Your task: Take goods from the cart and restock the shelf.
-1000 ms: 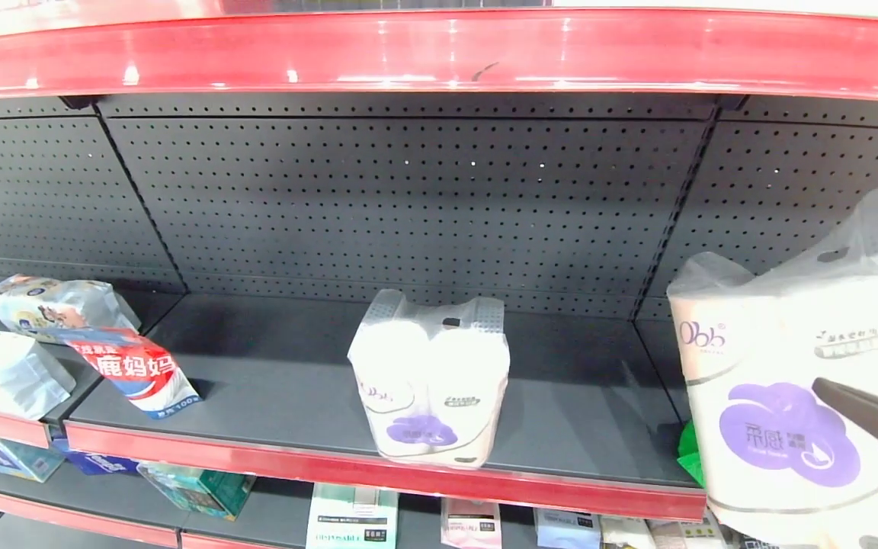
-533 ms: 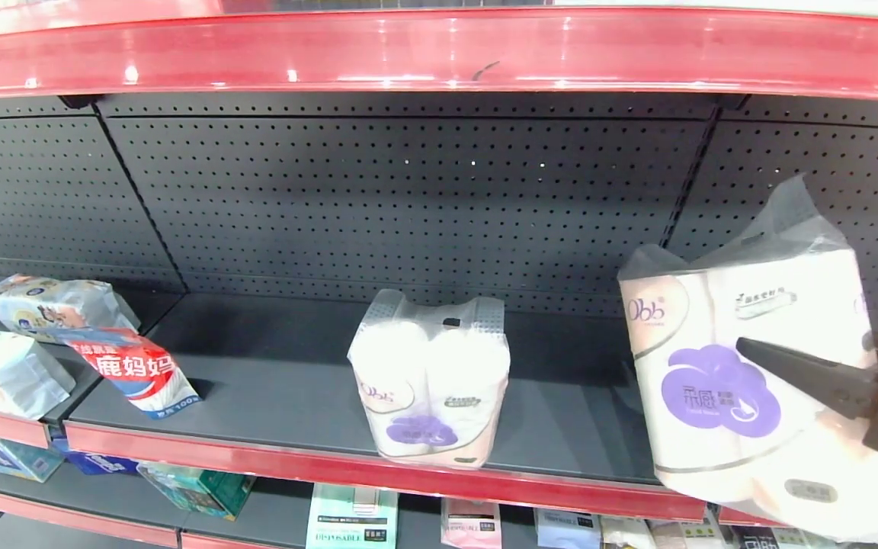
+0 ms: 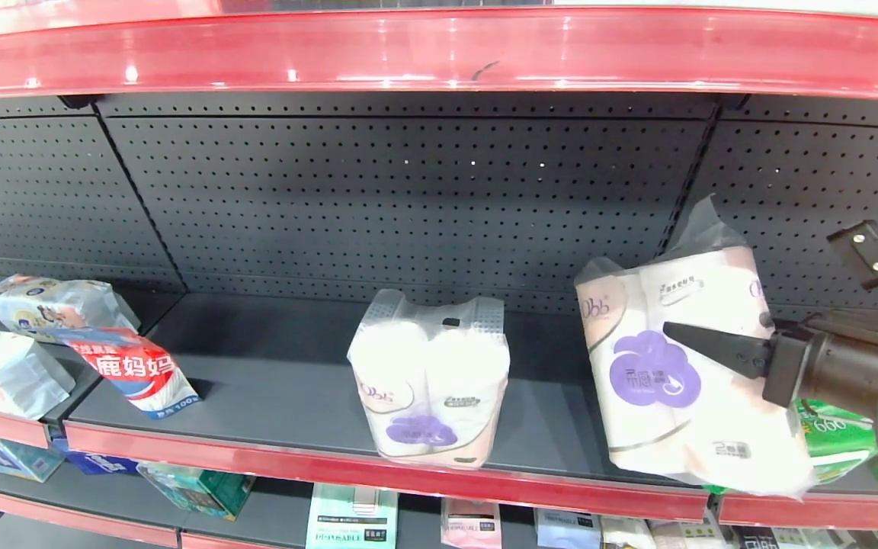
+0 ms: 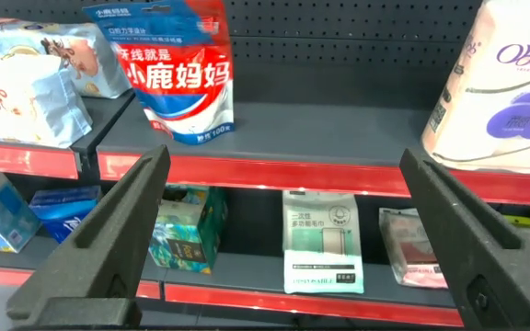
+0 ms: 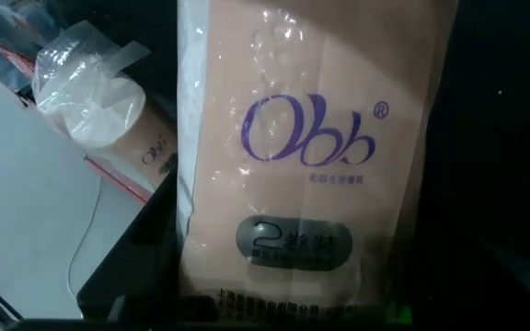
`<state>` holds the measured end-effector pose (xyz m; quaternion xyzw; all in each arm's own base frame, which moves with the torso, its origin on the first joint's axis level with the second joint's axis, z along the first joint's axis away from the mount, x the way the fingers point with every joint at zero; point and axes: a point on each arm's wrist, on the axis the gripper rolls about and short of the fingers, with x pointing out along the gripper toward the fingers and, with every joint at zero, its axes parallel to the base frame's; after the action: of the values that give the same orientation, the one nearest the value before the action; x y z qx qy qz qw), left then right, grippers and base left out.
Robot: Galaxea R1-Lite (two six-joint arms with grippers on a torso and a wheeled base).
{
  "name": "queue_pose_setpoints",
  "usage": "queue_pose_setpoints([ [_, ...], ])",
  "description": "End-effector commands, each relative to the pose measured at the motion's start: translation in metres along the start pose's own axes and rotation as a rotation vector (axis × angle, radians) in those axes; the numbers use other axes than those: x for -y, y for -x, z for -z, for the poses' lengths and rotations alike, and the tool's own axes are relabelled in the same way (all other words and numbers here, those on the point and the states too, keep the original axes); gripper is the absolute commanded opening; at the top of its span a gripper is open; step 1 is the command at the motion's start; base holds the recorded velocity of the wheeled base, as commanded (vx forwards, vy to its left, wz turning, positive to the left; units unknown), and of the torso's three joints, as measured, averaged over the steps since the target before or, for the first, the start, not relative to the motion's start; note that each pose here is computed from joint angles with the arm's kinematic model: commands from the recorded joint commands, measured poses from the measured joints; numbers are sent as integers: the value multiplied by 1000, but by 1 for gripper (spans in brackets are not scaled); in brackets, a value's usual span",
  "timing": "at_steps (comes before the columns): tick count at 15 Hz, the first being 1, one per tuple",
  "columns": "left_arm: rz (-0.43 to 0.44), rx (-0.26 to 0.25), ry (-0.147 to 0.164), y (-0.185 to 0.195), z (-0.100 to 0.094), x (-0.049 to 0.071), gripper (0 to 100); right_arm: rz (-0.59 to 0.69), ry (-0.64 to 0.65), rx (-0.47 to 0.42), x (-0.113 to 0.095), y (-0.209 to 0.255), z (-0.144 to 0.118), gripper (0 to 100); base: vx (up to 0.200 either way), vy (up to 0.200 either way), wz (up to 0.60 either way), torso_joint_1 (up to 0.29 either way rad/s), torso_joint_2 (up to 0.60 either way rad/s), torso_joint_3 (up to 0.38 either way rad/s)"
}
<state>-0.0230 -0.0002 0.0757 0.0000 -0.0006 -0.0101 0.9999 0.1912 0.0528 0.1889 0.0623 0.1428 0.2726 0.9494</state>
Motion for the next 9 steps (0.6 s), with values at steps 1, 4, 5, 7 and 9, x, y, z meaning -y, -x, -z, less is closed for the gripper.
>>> queue_pose_setpoints([
  [1, 0, -1, 0, 0, 0, 0, 100, -25, -5, -35, 4, -31, 4, 0, 0, 0, 0, 0, 0, 0],
  [4, 0, -1, 0, 0, 0, 0, 100, -56, 16, 0, 8, -66, 3, 0, 0, 0, 0, 0, 0, 0],
  [5, 0, -1, 0, 0, 0, 0, 100, -62, 18, 3, 9, -75, 2, 0, 0, 0, 0, 0, 0, 0],
  [7, 0, -1, 0, 0, 0, 0, 100, -87, 32, 28, 7, -96, -7, 0, 0, 0, 0, 0, 0, 0],
  [9, 0, -1, 0, 0, 0, 0, 100, -104, 44, 49, 9, -117, -6, 0, 0, 0, 0, 0, 0, 0],
])
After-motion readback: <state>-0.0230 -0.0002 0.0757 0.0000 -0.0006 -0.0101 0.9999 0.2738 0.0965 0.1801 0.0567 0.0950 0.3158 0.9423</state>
